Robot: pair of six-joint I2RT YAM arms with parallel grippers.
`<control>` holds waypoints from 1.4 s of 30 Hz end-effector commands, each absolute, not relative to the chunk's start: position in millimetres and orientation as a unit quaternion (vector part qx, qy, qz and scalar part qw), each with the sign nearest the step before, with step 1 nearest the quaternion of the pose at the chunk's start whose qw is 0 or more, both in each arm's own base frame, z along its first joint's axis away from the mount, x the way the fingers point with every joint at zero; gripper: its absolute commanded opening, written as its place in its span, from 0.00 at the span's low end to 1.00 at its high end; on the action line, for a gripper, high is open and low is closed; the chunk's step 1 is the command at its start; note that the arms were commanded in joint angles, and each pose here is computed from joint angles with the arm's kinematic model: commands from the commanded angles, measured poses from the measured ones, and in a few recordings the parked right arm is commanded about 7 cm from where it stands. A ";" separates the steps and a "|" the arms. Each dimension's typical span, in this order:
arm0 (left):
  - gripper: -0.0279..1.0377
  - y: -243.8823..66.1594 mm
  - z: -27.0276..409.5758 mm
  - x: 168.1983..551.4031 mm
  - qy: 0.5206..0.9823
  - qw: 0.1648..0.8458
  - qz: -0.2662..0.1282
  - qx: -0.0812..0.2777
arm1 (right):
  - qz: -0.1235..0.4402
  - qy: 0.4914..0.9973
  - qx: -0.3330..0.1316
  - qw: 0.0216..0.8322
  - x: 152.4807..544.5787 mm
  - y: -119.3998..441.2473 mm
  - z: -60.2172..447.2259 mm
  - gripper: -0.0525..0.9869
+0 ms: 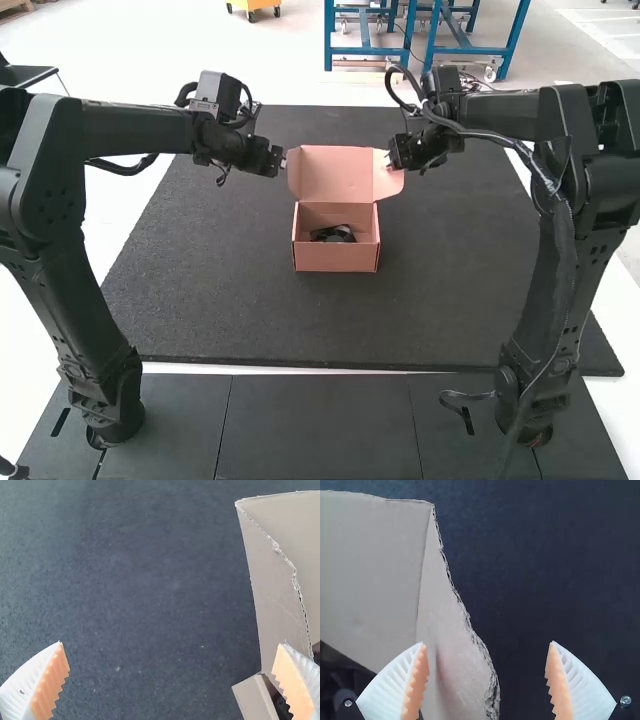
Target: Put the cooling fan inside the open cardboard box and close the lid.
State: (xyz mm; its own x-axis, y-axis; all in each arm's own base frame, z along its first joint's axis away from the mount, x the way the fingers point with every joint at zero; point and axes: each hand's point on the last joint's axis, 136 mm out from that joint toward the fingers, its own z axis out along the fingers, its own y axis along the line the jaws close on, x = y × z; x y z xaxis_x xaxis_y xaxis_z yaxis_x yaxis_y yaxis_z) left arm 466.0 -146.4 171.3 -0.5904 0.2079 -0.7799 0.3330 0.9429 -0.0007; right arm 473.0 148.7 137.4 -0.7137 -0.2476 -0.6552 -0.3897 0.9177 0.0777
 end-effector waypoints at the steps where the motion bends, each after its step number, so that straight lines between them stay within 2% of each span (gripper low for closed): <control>1: 0.93 -155.9 179.0 471.6 0.883 0.434 -0.086 0.154 | 0.114 0.915 -0.164 0.351 482.9 145.7 151.6 0.50; 4: 0.93 -156.0 179.6 471.9 0.883 0.435 -0.087 0.153 | 0.115 0.914 -0.162 0.352 483.7 145.9 154.0 0.43; 19: 0.93 -161.7 179.6 469.9 0.883 0.434 -0.090 0.157 | 0.115 0.915 -0.163 0.351 483.2 145.8 163.8 0.41; 22: 0.93 -161.7 179.0 469.6 0.883 0.433 -0.090 0.157 | 0.115 0.915 -0.165 0.351 482.9 146.0 165.9 0.30; 26: 0.93 -161.7 179.0 469.6 0.883 0.433 -0.090 0.157 | 0.117 0.916 -0.169 0.345 480.5 146.7 166.0 0.21; 28: 0.93 -161.6 178.7 469.4 0.883 0.433 -0.090 0.157 | 0.121 0.916 -0.171 0.344 479.5 148.1 166.5 0.10; 31: 0.93 -161.9 179.0 469.6 0.883 0.433 -0.091 0.157 | 0.125 0.916 -0.173 0.339 477.0 149.1 167.3 0.04; 42: 0.93 -173.4 184.0 467.9 0.879 0.437 -0.099 0.161 | 0.136 0.916 -0.177 0.334 470.7 154.9 171.6 0.03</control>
